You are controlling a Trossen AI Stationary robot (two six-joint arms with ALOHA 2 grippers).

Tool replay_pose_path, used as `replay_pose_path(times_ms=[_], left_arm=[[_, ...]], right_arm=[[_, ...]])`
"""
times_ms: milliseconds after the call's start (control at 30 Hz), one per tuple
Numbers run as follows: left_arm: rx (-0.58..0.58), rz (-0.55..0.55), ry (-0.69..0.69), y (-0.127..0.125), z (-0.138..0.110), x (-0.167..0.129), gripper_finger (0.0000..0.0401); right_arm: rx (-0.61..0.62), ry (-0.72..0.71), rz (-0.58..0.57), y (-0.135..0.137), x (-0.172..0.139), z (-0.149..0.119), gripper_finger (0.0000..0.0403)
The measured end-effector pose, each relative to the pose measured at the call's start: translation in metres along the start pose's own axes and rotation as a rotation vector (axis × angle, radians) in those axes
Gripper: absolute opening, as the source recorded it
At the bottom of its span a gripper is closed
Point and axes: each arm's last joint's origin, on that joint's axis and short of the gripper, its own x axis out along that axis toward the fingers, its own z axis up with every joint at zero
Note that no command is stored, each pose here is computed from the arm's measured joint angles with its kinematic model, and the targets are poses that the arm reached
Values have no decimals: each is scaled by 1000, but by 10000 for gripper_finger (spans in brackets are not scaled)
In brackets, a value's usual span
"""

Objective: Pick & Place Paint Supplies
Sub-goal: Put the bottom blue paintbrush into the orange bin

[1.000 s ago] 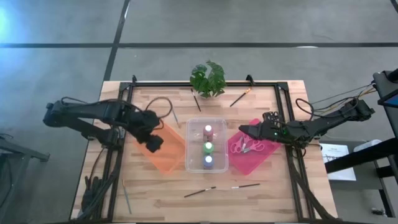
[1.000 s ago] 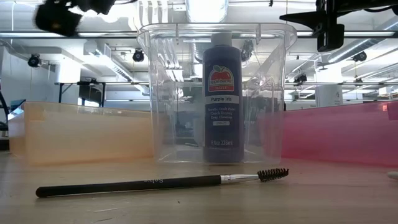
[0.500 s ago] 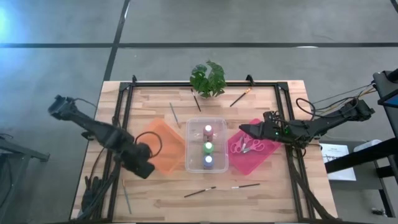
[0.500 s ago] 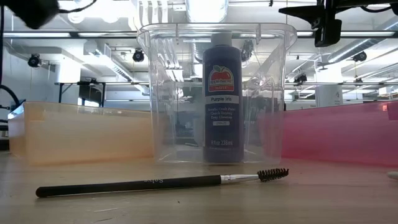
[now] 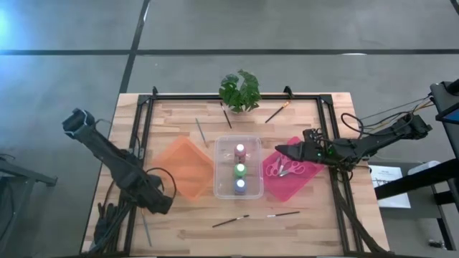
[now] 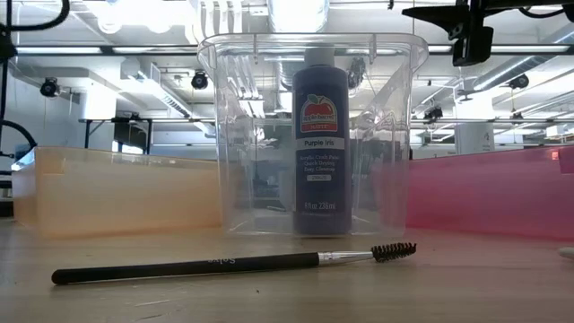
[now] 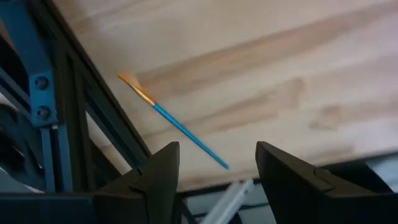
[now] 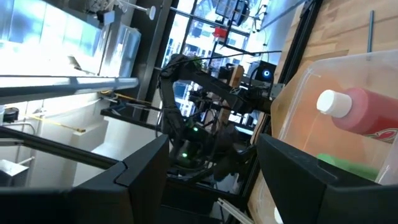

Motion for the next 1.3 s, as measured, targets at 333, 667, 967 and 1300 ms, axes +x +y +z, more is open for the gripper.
replay_pose_path(times_ms=[333,667,967,1300], left_arm=[[18,56,-16,-3,7,32,221],[48,106,60,8,10,52,221],[79,178,88,22,15,66,221],[111,198,131,34,26,82,221]], right_arm=[[15,2,3,0,0,0,238],[34,0,8,1,0,0,238],[35,-8,6,1,0,0,238],[36,-11,6,1,0,0,238]])
